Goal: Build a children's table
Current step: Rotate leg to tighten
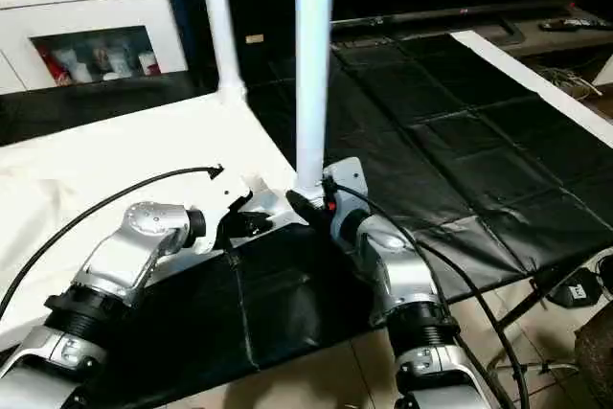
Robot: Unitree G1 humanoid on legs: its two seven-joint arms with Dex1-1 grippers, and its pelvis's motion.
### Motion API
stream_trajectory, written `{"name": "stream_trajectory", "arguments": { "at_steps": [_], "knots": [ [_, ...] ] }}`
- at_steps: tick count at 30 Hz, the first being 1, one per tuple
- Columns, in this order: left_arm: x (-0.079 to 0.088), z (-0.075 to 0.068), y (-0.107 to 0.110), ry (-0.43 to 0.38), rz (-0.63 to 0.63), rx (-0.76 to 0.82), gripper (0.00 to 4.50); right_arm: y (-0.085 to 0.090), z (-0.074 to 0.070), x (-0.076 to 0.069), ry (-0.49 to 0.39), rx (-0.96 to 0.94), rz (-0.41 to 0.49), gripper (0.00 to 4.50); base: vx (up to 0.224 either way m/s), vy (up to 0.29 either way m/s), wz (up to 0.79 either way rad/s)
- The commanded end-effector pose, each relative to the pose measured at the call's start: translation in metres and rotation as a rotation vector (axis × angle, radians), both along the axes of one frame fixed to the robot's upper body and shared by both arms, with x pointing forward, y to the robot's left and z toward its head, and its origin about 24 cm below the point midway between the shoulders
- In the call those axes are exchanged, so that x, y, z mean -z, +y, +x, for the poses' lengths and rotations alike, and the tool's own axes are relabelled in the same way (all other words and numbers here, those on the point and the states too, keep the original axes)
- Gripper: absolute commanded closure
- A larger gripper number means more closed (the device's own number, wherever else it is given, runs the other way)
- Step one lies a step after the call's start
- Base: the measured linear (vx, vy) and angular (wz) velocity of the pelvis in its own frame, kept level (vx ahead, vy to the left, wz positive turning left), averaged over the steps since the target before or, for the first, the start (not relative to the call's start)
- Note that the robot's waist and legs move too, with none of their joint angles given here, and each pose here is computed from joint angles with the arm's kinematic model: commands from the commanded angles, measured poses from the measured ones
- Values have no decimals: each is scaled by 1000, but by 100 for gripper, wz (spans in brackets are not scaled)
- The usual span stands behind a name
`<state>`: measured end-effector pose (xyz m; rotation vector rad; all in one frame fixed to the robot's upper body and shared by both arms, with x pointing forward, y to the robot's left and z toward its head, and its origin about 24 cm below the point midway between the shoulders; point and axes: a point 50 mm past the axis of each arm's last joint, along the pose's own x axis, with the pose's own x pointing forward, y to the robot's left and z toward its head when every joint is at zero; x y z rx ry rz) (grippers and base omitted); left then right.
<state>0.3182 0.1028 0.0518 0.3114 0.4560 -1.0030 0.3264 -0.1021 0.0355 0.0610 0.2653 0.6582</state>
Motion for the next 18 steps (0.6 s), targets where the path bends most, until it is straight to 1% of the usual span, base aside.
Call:
{"name": "stream_trajectory", "arguments": {
  "at_steps": [1, 3, 5, 7, 8, 9, 11, 12, 13, 14, 15, 17, 18],
  "knots": [
    [-11, -1, -24, -64, -34, 56, 450, 64, -19, -5, 4, -293, 87, 99, 0, 0, 0],
    [-11, -1, -22, -64, -30, 61, 450, 62, -19, -5, -2, -290, 84, 79, 0, 0, 0],
    [-11, -2, -11, -62, -11, 98, 450, 47, -18, -4, -33, -291, 71, 56, 0, 0, 0],
    [-11, -1, -4, -58, -1, 121, 450, 35, -19, -4, -49, -302, 60, 51, 0, 0, 0],
    [-11, -1, -4, -58, -1, 121, 450, 35, -19, -4, -49, -302, 60, 51, 0, 0, 0],
    [-11, -1, 5, -57, 4, 165, 450, 19, -21, -5, -62, -323, 55, 23, 0, 0, 0],
    [-12, -1, 16, -54, 8, 222, 450, 0, -24, -7, -70, -367, 33, 15, 0, 0, 0],
    [-13, -1, 18, -48, 8, 232, 450, -4, -25, -8, -71, -380, 24, 15, 0, 0, 0],
    [-13, -2, 22, -39, 14, 253, 450, -12, -26, -9, -70, -405, 6, 6, 0, 0, 0],
    [-13, -2, 22, -39, 14, 253, 450, -12, -26, -9, -70, -405, 6, 6, 0, 0, 0],
    [-13, -4, 26, -32, 24, 306, 450, -22, -28, -12, -69, -441, -6, 6, 0, 0, 0],
    [-11, -10, 33, -6, 52, 383, 450, -34, -29, -17, -68, -493, -36, 6, 0, 0, 0],
    [-11, -10, 33, -5, 53, 388, 450, -35, -29, -17, -69, -497, -38, 6, 0, 0, 0]
  ]
}}
